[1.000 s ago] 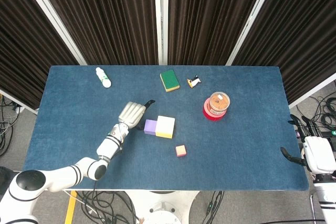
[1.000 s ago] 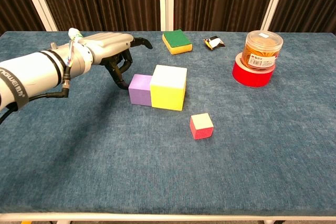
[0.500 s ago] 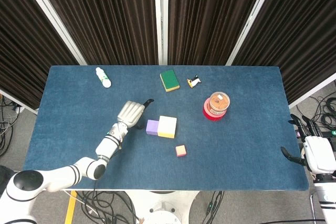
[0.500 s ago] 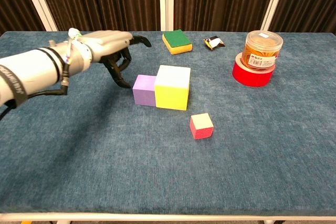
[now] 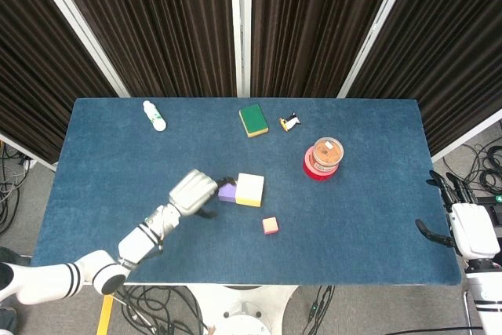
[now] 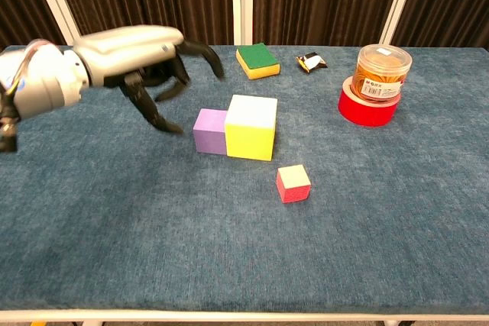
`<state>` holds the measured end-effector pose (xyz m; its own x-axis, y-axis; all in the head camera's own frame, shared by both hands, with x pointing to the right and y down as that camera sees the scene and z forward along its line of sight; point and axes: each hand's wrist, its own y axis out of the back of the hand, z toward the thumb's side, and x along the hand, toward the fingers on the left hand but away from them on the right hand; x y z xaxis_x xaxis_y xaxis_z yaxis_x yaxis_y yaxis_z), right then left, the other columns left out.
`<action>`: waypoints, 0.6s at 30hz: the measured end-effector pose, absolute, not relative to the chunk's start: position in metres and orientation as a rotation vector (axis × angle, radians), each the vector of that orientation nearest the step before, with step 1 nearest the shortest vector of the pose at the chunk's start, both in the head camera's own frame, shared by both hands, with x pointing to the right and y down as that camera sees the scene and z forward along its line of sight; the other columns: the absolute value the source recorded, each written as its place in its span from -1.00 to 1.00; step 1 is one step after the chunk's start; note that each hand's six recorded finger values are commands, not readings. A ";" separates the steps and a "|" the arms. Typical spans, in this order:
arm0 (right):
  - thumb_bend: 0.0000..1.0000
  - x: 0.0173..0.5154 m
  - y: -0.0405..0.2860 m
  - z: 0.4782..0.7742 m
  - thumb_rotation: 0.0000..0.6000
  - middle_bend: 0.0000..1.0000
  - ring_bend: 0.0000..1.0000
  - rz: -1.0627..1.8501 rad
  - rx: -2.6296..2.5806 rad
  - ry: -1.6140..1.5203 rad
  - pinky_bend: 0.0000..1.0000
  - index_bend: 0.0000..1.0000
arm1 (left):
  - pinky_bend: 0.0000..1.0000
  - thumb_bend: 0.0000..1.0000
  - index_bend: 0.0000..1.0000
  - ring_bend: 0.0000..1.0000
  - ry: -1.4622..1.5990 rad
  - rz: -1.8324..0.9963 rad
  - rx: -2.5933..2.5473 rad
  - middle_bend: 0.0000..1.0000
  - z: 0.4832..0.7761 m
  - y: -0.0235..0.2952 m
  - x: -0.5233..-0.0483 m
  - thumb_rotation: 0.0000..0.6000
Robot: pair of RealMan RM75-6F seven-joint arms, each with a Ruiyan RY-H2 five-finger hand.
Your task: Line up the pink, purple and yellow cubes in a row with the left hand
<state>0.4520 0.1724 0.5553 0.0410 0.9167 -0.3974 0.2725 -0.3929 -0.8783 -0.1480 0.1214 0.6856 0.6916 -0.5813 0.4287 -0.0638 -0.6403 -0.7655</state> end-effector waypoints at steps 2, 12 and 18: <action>-0.66 0.453 0.173 0.554 1.00 -0.60 -1.00 1.380 -1.719 -1.205 -0.85 -0.96 | 1.00 -0.62 -0.29 0.89 0.422 -0.831 -2.174 0.85 0.684 0.131 -0.137 1.00; -0.66 0.456 0.176 0.553 1.00 -0.60 -1.00 1.397 -1.710 -1.212 -0.85 -0.96 | 1.00 -0.45 -0.29 0.90 0.196 -0.733 -2.203 0.86 0.702 0.151 -0.079 1.00; -0.66 0.458 0.176 0.553 1.00 -0.60 -1.00 1.401 -1.705 -1.215 -0.85 -0.96 | 1.00 -0.43 -0.29 0.90 0.140 -0.729 -2.121 0.86 0.714 0.147 -0.063 1.00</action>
